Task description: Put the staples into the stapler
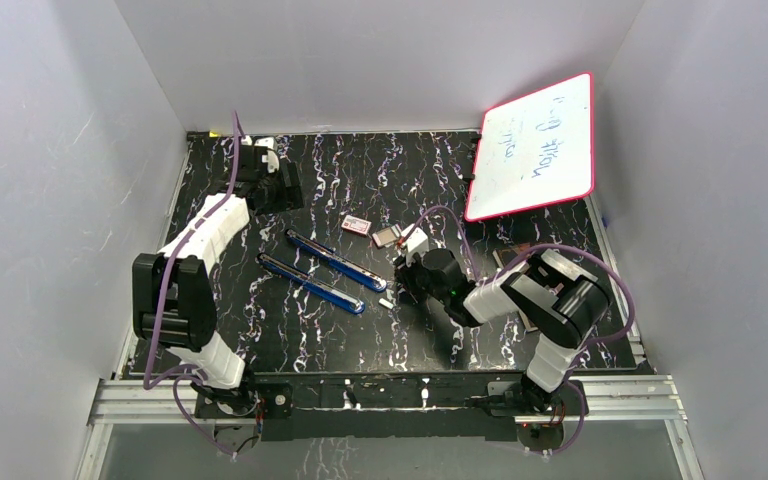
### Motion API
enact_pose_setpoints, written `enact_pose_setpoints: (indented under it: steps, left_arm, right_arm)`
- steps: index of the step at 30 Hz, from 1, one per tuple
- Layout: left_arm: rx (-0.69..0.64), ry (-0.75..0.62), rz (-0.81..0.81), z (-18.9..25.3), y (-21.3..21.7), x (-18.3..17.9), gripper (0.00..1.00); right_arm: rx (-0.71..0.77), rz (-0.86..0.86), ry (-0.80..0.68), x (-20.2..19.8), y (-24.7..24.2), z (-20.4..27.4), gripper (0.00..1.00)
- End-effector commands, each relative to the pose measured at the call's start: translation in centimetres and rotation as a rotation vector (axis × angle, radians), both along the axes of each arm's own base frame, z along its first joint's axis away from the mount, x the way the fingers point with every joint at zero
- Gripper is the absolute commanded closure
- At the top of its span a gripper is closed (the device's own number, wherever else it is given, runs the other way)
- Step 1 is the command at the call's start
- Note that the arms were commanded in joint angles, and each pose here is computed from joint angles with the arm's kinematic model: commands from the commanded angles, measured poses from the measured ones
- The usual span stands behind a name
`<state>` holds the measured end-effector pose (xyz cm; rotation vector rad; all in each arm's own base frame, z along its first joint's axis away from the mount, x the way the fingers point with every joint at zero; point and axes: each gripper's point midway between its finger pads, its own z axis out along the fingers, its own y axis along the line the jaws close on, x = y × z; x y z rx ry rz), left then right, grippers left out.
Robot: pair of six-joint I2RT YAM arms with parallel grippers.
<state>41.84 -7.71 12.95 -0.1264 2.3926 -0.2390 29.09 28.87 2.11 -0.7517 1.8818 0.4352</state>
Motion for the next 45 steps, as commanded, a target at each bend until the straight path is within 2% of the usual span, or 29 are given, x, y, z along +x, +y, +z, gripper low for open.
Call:
enact_pose_setpoints:
  steps: [1,6,10,21,36,40,43,45]
  left_arm:
    - [-0.009,-0.027,-0.011,0.9,-0.4,0.3,0.19]
    - [-0.009,-0.025,-0.011,0.8,-0.4,0.3,0.19]
    - [-0.010,-0.026,-0.011,0.8,-0.4,0.3,0.19]
    - [-0.014,-0.025,-0.012,0.7,-0.5,0.3,0.19]
    - [-0.015,-0.026,-0.013,0.7,-0.5,0.4,0.19]
    - [-0.026,-0.030,-0.011,1.0,-0.7,0.8,0.19]
    - [-0.045,-0.032,-0.016,1.0,-1.1,1.4,0.19]
    - [-0.051,-0.029,-0.017,0.9,-1.3,1.7,0.19]
  right_arm:
    - [-0.170,-0.024,0.145,-2.2,-3.0,-5.5,0.58]
    - [-0.163,-0.035,0.151,-2.1,-3.0,-5.7,0.60]
    - [-0.168,-0.061,0.150,-1.9,-3.3,-5.7,0.66]
    - [-0.173,-0.113,0.153,-2.0,-4.4,-5.8,0.66]
    - [-0.167,-0.042,0.151,-2.2,-3.3,-5.6,0.86]
    - [-0.133,-0.012,0.115,-1.9,-2.5,-3.9,0.94]
    - [-0.073,0.007,0.055,-1.1,-1.3,-0.5,0.99]
    - [-0.039,0.013,0.003,-0.4,-0.6,2.4,1.00]
